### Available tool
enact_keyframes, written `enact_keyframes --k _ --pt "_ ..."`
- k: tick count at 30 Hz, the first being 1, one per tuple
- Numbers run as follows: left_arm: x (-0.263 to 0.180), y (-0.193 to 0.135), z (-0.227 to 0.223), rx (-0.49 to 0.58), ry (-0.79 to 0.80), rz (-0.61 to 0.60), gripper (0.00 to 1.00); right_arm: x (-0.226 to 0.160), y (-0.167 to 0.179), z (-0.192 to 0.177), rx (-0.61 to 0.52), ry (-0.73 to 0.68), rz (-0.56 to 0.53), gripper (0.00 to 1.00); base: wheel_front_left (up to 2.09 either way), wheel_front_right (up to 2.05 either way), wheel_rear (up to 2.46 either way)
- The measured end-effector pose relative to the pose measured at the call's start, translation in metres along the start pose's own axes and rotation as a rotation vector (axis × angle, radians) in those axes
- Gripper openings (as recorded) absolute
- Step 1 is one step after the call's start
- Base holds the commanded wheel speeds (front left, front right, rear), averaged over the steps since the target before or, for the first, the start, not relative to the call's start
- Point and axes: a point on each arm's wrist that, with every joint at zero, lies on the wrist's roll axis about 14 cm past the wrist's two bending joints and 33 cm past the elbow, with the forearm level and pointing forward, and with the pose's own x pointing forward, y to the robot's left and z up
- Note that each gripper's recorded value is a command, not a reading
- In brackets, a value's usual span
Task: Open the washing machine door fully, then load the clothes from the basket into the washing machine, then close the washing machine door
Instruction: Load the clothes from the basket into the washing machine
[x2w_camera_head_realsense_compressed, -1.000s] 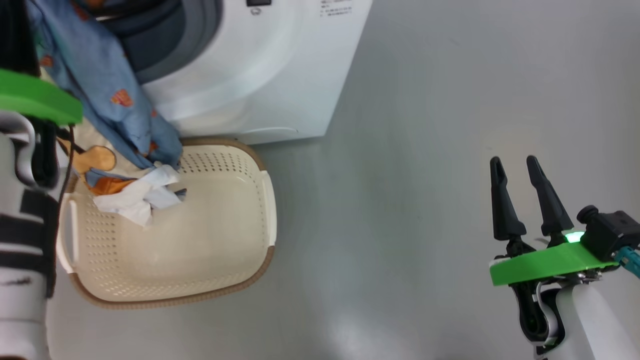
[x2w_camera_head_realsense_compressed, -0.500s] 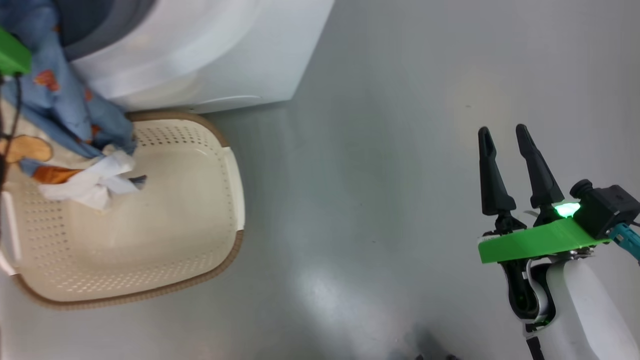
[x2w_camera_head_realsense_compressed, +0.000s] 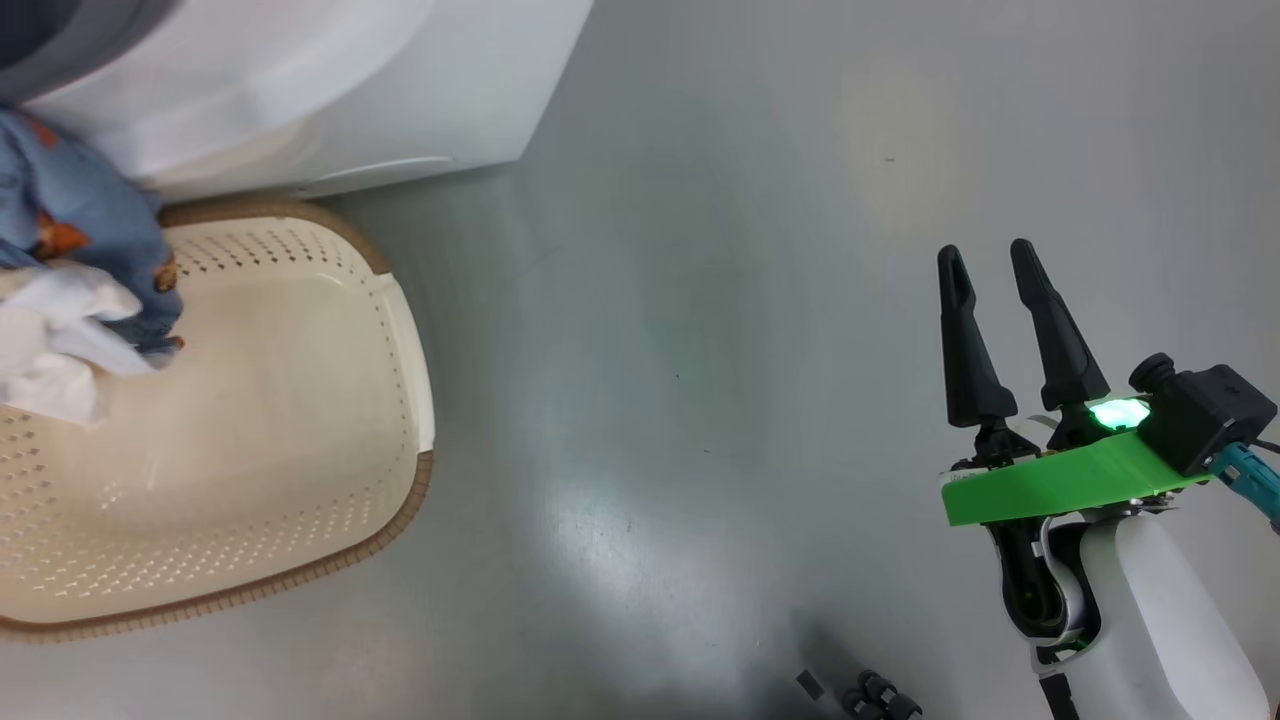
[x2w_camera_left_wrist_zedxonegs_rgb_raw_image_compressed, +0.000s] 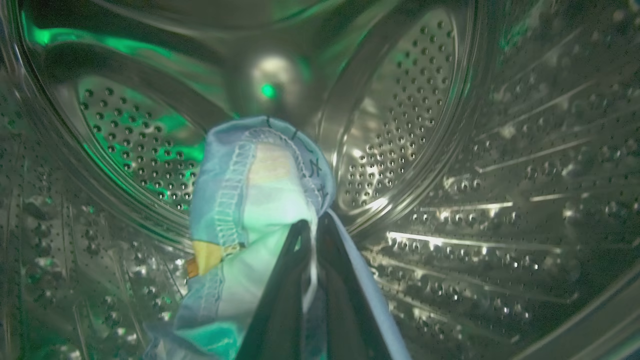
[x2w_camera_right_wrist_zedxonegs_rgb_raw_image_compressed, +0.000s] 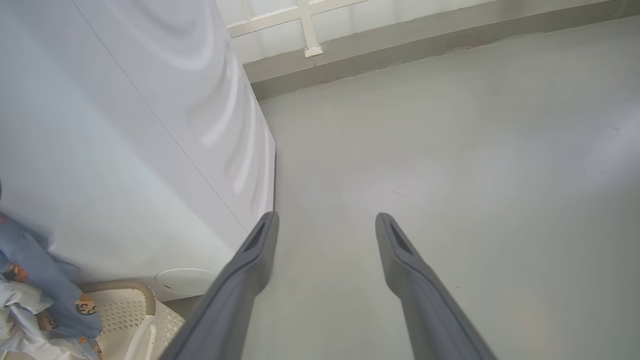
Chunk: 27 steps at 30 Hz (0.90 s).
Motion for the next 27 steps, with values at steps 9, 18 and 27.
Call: enact_keyframes --k 9,18,27 --pt "0.003 0.001 0.019 0.011 -0.122 0.013 0.0 0.006 0.005 -0.005 0.004 0.011 0.016 1.0 0.0 0.0 0.0" --pt "-0.01 0.0 -0.045 0.013 0.073 0.022 0.0 0.005 0.006 -0.005 0.005 0.01 0.019 1.0 0.0 0.0 0.0" --pt "-0.028 0.003 -0.09 0.04 0.322 0.037 1.0 0.004 0.01 0.001 0.014 -0.004 0.031 1.0 0.0 0.0 0.0"
